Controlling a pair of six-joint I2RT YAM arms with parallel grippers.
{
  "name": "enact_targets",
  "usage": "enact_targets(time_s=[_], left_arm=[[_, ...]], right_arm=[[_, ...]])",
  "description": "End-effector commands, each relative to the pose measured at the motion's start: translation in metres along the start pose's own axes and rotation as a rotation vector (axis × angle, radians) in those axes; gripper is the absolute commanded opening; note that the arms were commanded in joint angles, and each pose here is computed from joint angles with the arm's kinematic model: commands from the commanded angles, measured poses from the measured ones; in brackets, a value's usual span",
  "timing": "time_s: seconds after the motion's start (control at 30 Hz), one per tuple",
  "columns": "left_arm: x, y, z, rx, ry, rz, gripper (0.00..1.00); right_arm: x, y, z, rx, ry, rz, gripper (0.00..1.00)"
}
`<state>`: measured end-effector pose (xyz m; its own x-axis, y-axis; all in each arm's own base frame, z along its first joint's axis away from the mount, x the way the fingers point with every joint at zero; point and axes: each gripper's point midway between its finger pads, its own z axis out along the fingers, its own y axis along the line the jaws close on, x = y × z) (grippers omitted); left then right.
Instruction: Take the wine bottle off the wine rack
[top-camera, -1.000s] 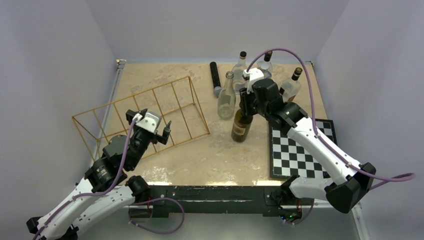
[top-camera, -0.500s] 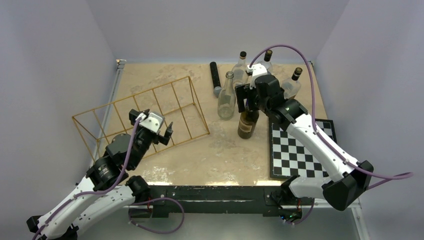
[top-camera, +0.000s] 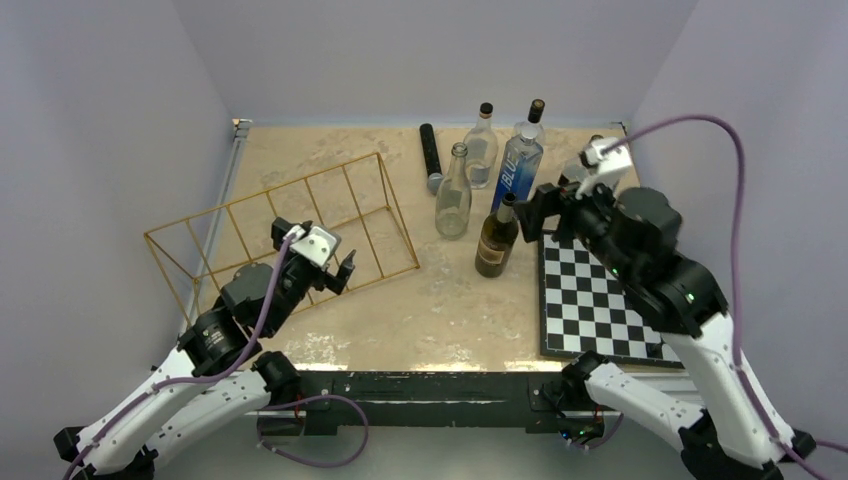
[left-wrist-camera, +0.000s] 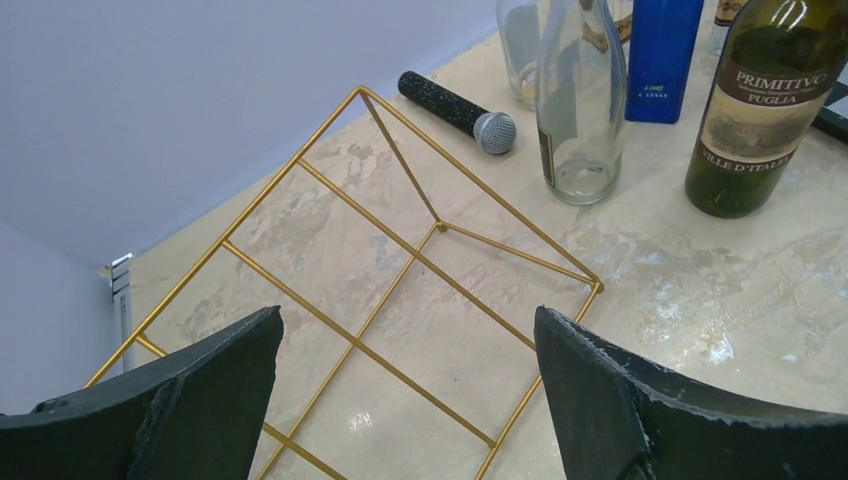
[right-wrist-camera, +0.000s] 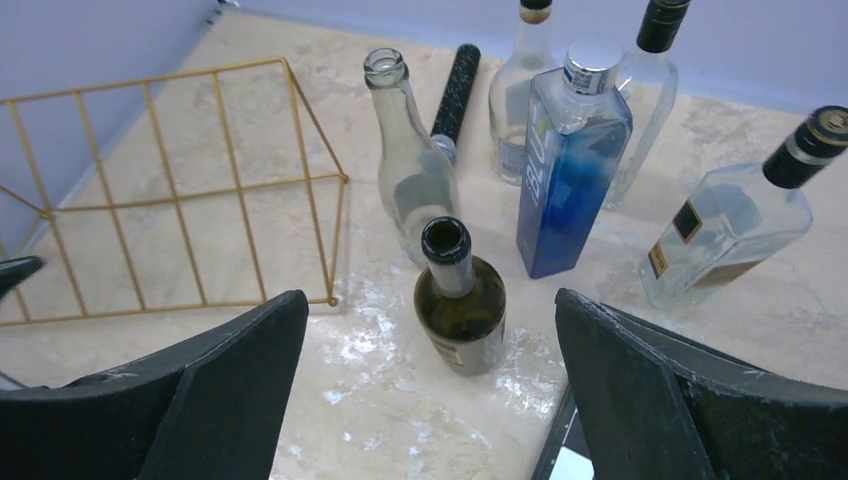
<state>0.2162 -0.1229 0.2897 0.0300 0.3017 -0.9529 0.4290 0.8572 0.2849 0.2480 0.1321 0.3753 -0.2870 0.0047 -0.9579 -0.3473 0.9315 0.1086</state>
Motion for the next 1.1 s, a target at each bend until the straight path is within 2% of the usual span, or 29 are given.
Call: enact_targets(time_s=[0.0,0.13,0.3,0.67,1.07], left_arm=[[-0.017,-0.01,-0.001,0.064,-0.057,-0.033,0.99],[-0.029,-0.024,-0.006,0.144,-0.156,-0.072,0.99],[-0.045,-0.029,-0.015,0.183,-0.269,-0.135,0.99],[-0.048,-0.028,-0.018,0.182,-0.288,-0.146,0.99],[-0.048,-0.029,-0.018,0.187,-0.291,-0.141,0.99]], right_arm=[[0.017,-0.001,-0.035,-0.027,-0.008,0.095,0.99],[0.035,0.008,-0.049,-0.083,0.018,0.2,0.99],[0.049,0.024,-0.055,-0.184,0.021,0.258,0.99],[0.071,0.037,-0.045,-0.239,0.104,0.272,0.99],[0.077,0.035,-0.044,-0.238,0.093,0.252,0.99]])
